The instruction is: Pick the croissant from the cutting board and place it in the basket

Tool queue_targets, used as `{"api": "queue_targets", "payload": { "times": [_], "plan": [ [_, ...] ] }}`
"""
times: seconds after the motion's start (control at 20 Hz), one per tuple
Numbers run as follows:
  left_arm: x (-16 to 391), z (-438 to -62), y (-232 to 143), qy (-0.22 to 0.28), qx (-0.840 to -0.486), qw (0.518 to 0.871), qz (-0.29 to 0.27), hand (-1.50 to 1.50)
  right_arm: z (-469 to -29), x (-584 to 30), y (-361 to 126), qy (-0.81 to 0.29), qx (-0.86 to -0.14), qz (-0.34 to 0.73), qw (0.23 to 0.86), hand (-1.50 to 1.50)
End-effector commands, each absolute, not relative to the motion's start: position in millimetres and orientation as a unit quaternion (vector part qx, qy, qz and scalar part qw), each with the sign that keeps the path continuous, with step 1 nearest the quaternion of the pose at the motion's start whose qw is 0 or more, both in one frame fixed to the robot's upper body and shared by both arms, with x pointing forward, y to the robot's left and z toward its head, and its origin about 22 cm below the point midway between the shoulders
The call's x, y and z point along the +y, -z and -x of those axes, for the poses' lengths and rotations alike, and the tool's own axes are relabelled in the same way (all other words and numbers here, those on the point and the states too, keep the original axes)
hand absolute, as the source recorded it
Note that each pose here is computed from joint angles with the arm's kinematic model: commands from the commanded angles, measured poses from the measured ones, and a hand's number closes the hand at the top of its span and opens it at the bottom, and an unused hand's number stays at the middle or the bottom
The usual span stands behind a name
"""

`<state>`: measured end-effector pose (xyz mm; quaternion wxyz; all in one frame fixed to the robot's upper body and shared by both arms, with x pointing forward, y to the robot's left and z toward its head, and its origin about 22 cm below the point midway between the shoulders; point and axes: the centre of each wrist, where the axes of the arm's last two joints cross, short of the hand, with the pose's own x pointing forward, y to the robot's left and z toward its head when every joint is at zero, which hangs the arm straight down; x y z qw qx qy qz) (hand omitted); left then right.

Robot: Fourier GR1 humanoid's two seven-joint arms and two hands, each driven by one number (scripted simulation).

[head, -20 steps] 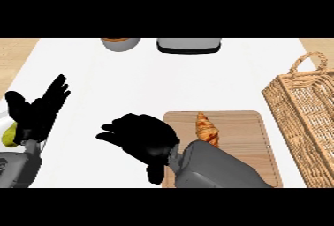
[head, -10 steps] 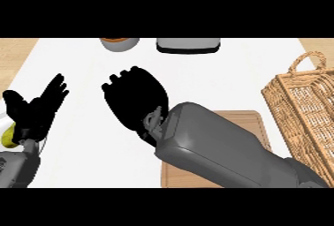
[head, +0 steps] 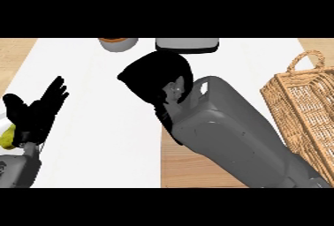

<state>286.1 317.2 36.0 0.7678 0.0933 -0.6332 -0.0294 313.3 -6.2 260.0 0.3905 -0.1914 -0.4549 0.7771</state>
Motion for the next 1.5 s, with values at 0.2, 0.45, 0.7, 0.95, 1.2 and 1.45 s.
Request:
{"api": "queue_targets", "payload": {
  "times": [0.2, 0.45, 0.7, 0.95, 1.2, 1.45],
  "plan": [
    [327.7, -292.8, -46.0, 0.03, -0.632, 0.769, -0.093, 0.0, -300.7, -73.1, -272.0, -0.747, -0.496, 0.164, 0.411, -1.5],
    [308.7, -286.8, -28.7, 0.032, -0.635, 0.767, -0.089, 0.0, -292.7, -100.0, -230.2, -0.75, -0.487, 0.141, 0.424, -1.5],
    [309.6, -295.9, -33.2, 0.03, -0.644, 0.76, -0.087, 0.0, -287.0, -130.7, -190.5, -0.743, -0.51, 0.14, 0.41, -1.5],
    [309.4, -304.0, -31.9, 0.036, -0.637, 0.765, -0.081, 0.0, -298.8, -117.7, -129.6, -0.725, -0.534, 0.146, 0.41, -1.5],
    [308.3, -306.5, -48.3, 0.039, -0.639, 0.764, -0.083, 0.0, -319.6, -126.1, -96.2, -0.68, -0.571, 0.111, 0.445, -1.5],
    [308.5, -292.9, -37.3, 0.036, -0.641, 0.761, -0.094, 0.0, -328.2, -116.4, -70.2, -0.722, -0.516, 0.141, 0.44, -1.5]
  ]
}}
